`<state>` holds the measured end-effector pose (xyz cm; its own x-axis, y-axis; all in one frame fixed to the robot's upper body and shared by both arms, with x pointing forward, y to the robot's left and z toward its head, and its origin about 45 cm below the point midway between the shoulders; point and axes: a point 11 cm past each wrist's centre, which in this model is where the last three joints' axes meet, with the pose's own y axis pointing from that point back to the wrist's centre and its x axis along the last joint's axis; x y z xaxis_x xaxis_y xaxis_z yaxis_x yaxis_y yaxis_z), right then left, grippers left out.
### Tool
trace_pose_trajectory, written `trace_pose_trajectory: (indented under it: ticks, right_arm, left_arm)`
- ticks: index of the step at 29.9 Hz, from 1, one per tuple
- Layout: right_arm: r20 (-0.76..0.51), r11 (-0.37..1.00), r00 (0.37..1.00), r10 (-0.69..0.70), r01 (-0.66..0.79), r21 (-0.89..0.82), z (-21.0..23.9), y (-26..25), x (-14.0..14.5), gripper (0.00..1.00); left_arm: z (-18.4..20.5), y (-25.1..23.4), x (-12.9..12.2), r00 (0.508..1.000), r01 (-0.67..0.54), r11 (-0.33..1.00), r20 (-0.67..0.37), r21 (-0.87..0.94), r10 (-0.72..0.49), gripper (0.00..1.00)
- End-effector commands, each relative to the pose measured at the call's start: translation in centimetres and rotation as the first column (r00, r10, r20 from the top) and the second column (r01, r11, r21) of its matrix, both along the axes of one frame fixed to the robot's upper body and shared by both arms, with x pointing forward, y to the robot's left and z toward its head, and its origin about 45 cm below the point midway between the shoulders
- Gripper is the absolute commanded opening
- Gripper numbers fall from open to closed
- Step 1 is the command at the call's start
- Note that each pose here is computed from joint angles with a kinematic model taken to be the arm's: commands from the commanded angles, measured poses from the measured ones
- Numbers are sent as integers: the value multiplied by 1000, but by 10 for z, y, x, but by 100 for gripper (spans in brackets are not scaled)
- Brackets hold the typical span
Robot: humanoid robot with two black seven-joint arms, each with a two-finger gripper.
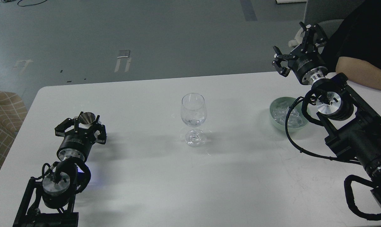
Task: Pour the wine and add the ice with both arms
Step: 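Open the left gripper and release the jigger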
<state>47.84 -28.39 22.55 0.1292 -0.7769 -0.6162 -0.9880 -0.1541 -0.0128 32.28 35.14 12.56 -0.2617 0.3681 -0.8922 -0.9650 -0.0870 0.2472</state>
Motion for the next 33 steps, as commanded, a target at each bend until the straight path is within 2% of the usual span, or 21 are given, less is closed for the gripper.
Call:
trace_pose_trajectory:
  ticks: [1,7,11,14,25,33]
  right_arm:
    - [-1,1000,1000,2,-2,1,0,1,0,100]
    - [0,1000,1000,0,0,0,0,0,0,100]
    - [0,1000,1000,1,-1,1,0,1,0,100]
    - [-1,1000,1000,2,-2,1,0,1,0,100]
    - [-5,1000,1000,2,-2,1,-2,1,-1,100]
    - [-8,1000,1000,-2,2,4,-4,-1,-3,100]
  left_arm:
    - [0,0,0,1000,0,1000,-2,-1,0,53]
    - [-1,-1,-1,1000,3,1000,-5,-1,-3,56]
    - [-1,-1,-1,1000,4,1000,-5,-1,-4,64]
    - [-2,-1,-2,1000,5,1000,-9,-2,-5,66]
    - [-3,-3,-5,1000,20,1000,-13,-1,-20,97]
    - [-13,-4,-20,999,28,1000,-45,0,-28,98]
